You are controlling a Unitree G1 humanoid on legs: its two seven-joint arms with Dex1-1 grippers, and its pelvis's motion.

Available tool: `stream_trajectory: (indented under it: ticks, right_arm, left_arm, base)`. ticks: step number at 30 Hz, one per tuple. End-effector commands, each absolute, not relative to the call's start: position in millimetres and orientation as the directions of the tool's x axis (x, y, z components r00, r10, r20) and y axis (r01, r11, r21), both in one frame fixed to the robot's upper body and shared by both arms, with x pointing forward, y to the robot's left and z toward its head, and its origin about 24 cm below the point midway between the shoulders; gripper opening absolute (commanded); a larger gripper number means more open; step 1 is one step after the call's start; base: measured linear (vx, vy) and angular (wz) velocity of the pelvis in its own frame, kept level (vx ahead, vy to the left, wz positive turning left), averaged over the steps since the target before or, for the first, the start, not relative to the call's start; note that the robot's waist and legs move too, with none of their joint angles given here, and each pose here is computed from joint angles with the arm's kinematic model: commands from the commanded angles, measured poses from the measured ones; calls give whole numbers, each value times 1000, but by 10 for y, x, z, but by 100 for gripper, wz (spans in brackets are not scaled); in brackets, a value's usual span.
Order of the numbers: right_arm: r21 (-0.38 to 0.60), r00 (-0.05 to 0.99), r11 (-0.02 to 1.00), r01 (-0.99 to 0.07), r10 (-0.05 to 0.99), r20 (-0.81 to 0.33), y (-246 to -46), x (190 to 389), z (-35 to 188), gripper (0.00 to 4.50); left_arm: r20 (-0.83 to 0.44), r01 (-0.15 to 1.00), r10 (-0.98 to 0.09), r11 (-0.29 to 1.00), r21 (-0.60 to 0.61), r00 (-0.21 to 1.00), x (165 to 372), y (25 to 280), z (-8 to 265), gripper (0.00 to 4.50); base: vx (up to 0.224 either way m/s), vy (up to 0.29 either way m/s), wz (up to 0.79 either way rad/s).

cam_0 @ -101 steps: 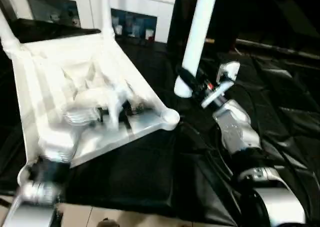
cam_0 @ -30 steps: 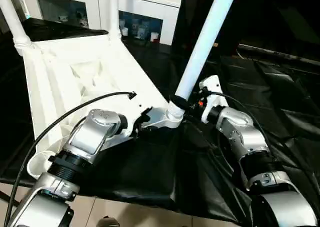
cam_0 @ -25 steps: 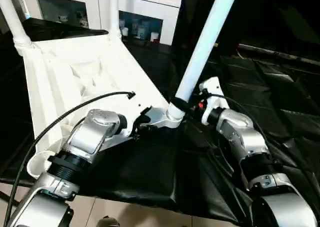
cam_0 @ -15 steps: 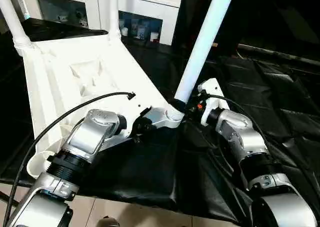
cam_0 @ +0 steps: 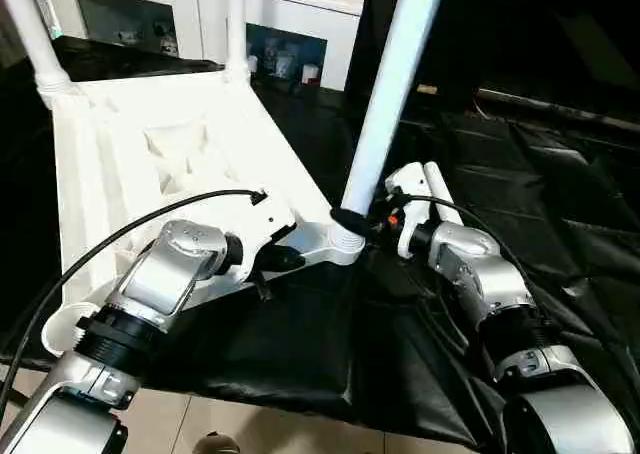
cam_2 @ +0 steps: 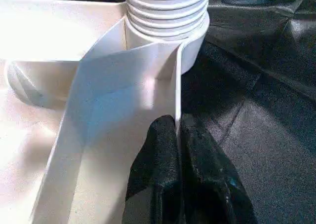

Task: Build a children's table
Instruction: Insert table leg to table base

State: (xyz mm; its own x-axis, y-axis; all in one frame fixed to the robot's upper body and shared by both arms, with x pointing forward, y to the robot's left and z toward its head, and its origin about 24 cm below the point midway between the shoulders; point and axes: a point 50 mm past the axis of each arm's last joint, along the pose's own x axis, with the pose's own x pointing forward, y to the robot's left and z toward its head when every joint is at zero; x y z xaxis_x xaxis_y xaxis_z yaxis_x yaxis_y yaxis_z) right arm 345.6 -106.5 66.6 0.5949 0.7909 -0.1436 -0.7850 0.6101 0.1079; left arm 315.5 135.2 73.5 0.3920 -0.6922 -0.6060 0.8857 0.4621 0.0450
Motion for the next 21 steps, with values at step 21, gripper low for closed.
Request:
stream_trajectory:
  ticks: [21]
  right_arm:
    - [147,591,602,-785,799,-113,-1087,3364,734,189]
  left_arm:
    - [-521,956,-806,284,75,280,3004,1300,793,0]
  base:
    - [0,0,0]
